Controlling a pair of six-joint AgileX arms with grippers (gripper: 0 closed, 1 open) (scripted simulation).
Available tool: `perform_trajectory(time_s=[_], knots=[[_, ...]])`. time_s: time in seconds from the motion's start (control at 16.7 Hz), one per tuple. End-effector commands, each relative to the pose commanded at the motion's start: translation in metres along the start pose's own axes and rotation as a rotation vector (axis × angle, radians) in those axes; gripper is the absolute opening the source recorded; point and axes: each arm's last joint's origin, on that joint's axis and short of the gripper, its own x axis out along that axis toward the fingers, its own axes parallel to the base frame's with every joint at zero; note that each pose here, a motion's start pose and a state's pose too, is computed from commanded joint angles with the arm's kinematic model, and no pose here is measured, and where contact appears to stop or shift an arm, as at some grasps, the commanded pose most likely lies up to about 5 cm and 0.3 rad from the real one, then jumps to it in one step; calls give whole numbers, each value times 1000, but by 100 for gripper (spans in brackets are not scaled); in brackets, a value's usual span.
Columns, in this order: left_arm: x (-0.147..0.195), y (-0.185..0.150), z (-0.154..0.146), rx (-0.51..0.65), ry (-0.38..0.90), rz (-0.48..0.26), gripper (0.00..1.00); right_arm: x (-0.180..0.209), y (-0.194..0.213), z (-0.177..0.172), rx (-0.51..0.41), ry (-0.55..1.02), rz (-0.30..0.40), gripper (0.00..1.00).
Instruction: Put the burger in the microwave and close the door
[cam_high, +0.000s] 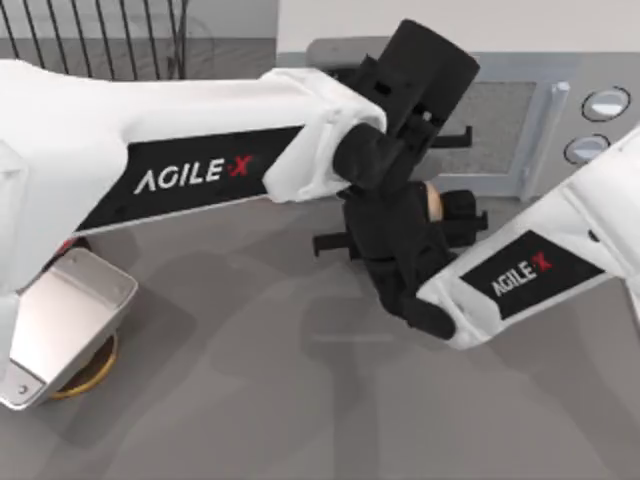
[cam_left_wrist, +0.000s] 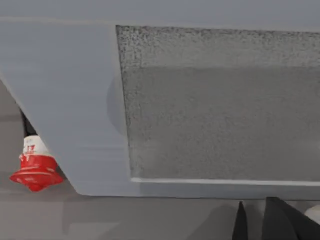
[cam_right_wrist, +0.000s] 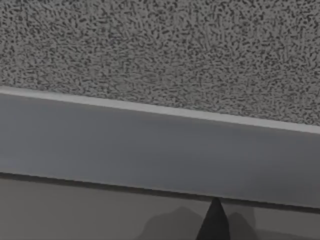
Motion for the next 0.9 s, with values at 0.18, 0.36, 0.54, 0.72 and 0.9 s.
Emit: perform_trajectory(time_s=[0.18,0.36,0.54,0.72,0.9], knots=[[11,1,-14,-1,-1,-1,0,0,0,0,0,0,0,100],[12,1,-15,-1,-1,-2,0,0,0,0,0,0,0,100],[-4,-3,14,-53,-75,-35,0,0,0,0,0,0,0,100],[-6,-25,16,-51,-77,-51,0,0,0,0,0,0,0,100],[-6,-54,18,-55,-73,-57,0,0,0,0,0,0,0,100]])
